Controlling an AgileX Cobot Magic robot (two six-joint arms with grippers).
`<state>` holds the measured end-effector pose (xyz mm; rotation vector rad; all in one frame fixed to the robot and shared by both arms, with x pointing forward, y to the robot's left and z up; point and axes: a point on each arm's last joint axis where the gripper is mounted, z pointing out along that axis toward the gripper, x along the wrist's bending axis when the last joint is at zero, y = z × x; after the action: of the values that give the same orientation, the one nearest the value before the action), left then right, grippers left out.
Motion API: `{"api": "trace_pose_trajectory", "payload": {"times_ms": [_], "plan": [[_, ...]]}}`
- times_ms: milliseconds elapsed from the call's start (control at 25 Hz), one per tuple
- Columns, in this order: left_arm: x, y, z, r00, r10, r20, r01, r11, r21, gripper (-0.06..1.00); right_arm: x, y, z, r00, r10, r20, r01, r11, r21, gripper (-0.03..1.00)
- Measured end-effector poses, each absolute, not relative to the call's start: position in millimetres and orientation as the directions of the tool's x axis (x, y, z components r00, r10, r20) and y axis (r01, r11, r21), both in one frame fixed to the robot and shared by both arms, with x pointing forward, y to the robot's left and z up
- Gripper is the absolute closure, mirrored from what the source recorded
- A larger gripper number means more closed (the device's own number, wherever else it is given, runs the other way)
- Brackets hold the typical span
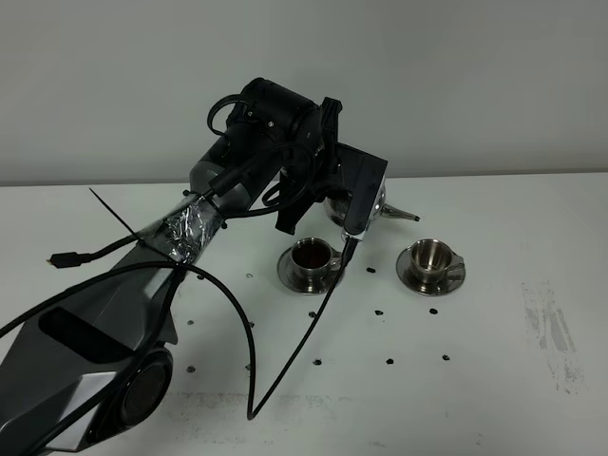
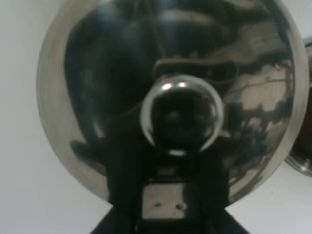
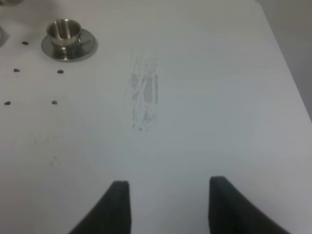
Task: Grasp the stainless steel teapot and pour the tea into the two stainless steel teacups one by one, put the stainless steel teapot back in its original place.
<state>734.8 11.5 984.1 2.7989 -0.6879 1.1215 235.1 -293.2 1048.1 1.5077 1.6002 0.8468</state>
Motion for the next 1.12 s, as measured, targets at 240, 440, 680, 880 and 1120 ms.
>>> {"api": "trace_pose_trajectory", "payload": {"times_ms": [240, 440, 680, 880, 1120], "plan": [[736, 9, 980, 0.595, -0.443, 0.670, -0.459, -0.872, -0.170, 0.69, 235, -293, 1048, -0.008, 0.996, -0.088, 0.488, 0.080, 0.869, 0.58], [736, 3, 982, 0.551, -0.470, 0.690, -0.472, -0.857, -0.207, 0.69, 235, -293, 1048, -0.008, 0.996, -0.088, 0.488, 0.080, 0.869, 0.58], [733, -4, 980, 0.507, -0.521, 0.687, -0.510, -0.824, -0.248, 0.69, 235, -293, 1048, -0.008, 0.996, -0.088, 0.488, 0.080, 0.869, 0.58], [733, -8, 975, 0.474, -0.568, 0.673, -0.529, -0.794, -0.298, 0.69, 235, -293, 1048, -0.008, 0.996, -0.088, 0.488, 0.080, 0.869, 0.58], [732, -13, 977, 0.434, -0.585, 0.685, -0.532, -0.780, -0.330, 0.69, 235, -293, 1048, -0.008, 0.996, -0.088, 0.488, 0.080, 0.869, 0.58]]}}
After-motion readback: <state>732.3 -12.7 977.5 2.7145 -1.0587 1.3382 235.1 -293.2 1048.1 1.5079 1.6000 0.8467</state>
